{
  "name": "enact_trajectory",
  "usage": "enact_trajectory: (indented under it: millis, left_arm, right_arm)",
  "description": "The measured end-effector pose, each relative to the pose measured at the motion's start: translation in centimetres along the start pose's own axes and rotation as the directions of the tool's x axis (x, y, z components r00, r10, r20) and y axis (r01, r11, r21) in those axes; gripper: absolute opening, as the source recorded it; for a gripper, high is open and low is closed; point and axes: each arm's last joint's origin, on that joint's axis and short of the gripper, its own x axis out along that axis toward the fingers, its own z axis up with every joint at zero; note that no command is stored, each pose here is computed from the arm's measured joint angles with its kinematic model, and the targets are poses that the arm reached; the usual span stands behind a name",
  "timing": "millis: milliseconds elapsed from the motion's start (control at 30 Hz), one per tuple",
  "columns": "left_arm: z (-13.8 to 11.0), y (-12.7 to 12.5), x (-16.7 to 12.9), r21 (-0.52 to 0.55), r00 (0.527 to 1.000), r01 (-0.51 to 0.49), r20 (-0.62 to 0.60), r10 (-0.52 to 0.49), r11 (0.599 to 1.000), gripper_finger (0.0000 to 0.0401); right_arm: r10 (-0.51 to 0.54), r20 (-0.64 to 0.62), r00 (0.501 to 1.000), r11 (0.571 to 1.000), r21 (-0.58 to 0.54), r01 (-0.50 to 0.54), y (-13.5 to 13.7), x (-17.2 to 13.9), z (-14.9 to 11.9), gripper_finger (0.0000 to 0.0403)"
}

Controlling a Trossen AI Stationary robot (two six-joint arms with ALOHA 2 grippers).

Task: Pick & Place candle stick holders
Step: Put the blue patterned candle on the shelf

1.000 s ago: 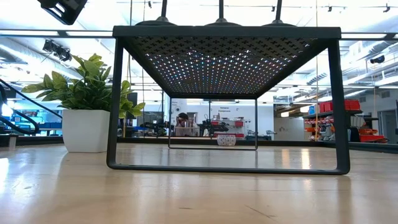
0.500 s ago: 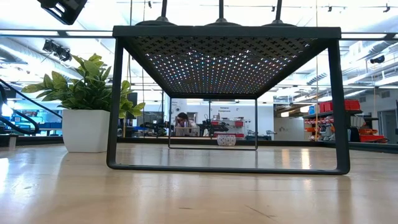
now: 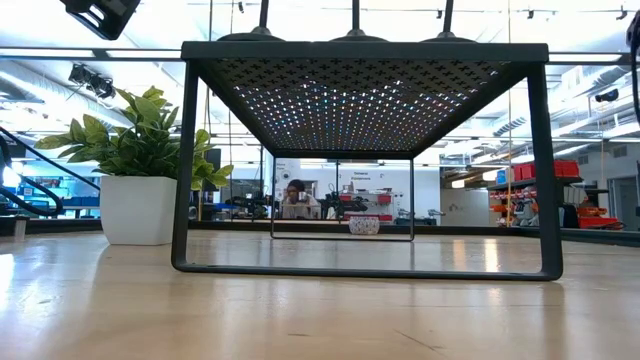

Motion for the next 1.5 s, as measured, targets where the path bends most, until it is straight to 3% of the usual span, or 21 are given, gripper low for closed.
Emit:
enact_trajectory:
  millis: [200,367,533,833,900,1067,1233,1433,1500]
  left_arm:
    - [0.0,0.0,0.0,0.000,1.000,0.000,0.000,0.000,1.000,0.0248]
    - [0.0,0.0,0.0,0.000,1.000,0.000,0.000,0.000,1.000,0.0248]
    - [0.0,0.0,0.0,0.000,1.000,0.000,0.000,0.000,1.000,0.0248]
    - [0.0,0.0,0.0,0.000,1.000,0.000,0.000,0.000,1.000,0.0248]
    - [0.0,0.0,0.0,0.000,1.000,0.000,0.000,0.000,1.000,0.0248]
    - [0.0,0.0,0.0,0.000,1.000,0.000,0.000,0.000,1.000,0.0248]
    - [0.0,0.0,0.0,0.000,1.000,0.000,0.000,0.000,1.000,0.0248]
    - [0.0,0.0,0.0,0.000,1.000,0.000,-0.001,0.000,1.000,0.0248]
    - [0.0,0.0,0.0,0.000,1.000,0.000,-0.001,0.000,1.000,0.0248]
  right_arm:
    - [0.001,-0.058,0.998,1.000,0.018,0.000,-0.7,-0.9,-0.2,0.0157]
    - [0.074,-0.164,0.984,0.995,0.072,-0.063,-0.5,-1.2,-0.5,0.0140]
    - [0.038,-0.159,0.987,0.999,0.044,-0.031,-0.7,-1.3,-0.9,0.0190]
    - [0.077,-0.155,0.985,0.993,0.103,-0.062,-0.3,-1.3,-0.8,0.0368]
    - [0.084,-0.150,0.985,0.989,0.130,-0.065,-0.2,-1.3,-0.8,0.0391]
    - [0.074,-0.149,0.986,0.973,0.227,-0.039,0.4,-2.0,-0.2,0.0379]
    - [-0.053,-0.100,0.994,0.960,0.270,0.079,1.1,-3.2,1.1,0.0396]
    - [-0.187,-0.216,0.958,0.953,0.197,0.230,3.1,-3.0,1.8,0.0399]
    - [-0.279,-0.277,0.919,0.931,0.155,0.330,3.6,-2.4,1.6,0.0398]
